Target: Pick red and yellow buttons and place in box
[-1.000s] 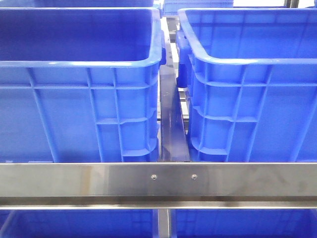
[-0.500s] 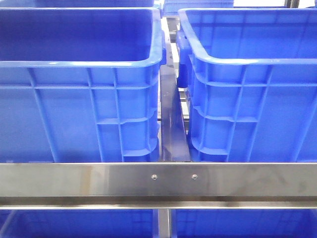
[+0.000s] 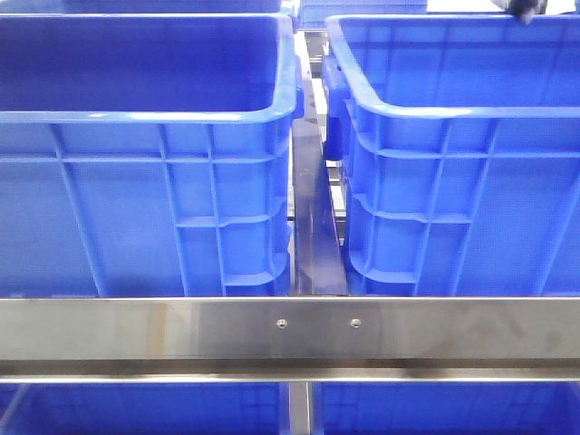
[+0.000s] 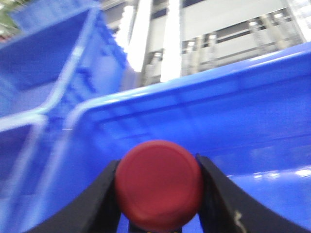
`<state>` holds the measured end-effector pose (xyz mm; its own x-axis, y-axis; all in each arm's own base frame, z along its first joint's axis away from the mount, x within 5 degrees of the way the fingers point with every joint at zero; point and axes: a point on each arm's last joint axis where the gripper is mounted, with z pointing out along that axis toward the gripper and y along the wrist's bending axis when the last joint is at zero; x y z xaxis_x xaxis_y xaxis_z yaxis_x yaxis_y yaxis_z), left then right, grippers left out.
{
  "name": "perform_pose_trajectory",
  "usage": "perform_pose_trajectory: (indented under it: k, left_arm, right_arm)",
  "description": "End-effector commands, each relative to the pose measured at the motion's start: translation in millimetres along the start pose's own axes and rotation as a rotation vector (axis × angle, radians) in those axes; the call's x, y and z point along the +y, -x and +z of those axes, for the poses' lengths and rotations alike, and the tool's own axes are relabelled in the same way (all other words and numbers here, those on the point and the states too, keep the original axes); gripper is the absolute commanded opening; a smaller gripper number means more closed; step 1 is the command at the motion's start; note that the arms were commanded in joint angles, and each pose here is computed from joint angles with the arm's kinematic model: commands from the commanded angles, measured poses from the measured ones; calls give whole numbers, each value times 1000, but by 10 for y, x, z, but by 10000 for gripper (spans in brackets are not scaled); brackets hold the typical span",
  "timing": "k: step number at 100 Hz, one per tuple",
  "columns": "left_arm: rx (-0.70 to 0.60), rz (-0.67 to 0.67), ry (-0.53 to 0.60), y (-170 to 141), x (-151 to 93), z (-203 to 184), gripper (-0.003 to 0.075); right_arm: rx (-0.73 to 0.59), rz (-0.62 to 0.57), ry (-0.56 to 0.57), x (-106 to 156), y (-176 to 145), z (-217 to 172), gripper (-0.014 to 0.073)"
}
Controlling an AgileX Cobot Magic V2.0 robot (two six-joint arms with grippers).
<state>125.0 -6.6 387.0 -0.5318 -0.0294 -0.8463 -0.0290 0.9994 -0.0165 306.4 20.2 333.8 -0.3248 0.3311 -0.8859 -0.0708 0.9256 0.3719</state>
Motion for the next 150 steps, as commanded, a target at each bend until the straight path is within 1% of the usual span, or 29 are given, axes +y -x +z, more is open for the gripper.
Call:
perform_pose_trajectory:
  k: [1,10,22,48,60,82,103,117,121,127,139,141,142,143,150]
  left_arm:
    - [-102,-10,-14,125,-5,-65,-19]
    - [-102,-10,-14,125,-5,-65,-19]
    - [-104,-10,-14,127,-5,-65,-19]
    - [-104,-10,-14,127,-5,-65,-19]
    - [-104,-10,-14,127,-5,-65,-19]
    - [-104,-10,-14,127,-5,-65,-19]
    - [-104,-10,-14,127,-5,-65,-19]
    - [-104,-10,-14,127,-5,-65,-19]
    - [-104,-10,-14,127,-5,-65,-19]
    - [-104,-10,-14,127,-5,-65,-19]
    - [-104,-10,-14,127,-5,-65,-19]
    - [-104,-10,-14,127,-5,-65,-19]
    - [-104,-10,-14,127,-5,-65,-19]
    - [-104,-10,-14,127,-5,-65,-19]
    - [-104,-10,-14,127,-5,-65,-19]
  right_arm:
    - [-31,-61,-6,10,135,118,111]
    - [-4,-99,-12,-11,106,325,111]
    - [30,-145,-55,-70,29,611,111]
    - [69,-252,-111,-85,-104,1048,111]
    - [81,-253,-127,-127,-146,1179,111]
    - [105,-260,-187,-244,-258,1375,111]
    - [148,-266,-187,-312,-410,1542,111]
    - [163,-266,-191,-337,-465,1569,115]
    - [163,-266,-191,-337,-465,1569,129]
    - [163,-266,-191,-337,-465,1569,183]
    - [160,-266,-190,-332,-454,1562,364]
    - [158,-266,-189,-327,-445,1556,410]
    - [156,-266,-189,-325,-440,1552,410]
    - [155,-266,-189,-323,-434,1549,442]
    - [142,-267,-186,-301,-388,1518,519]
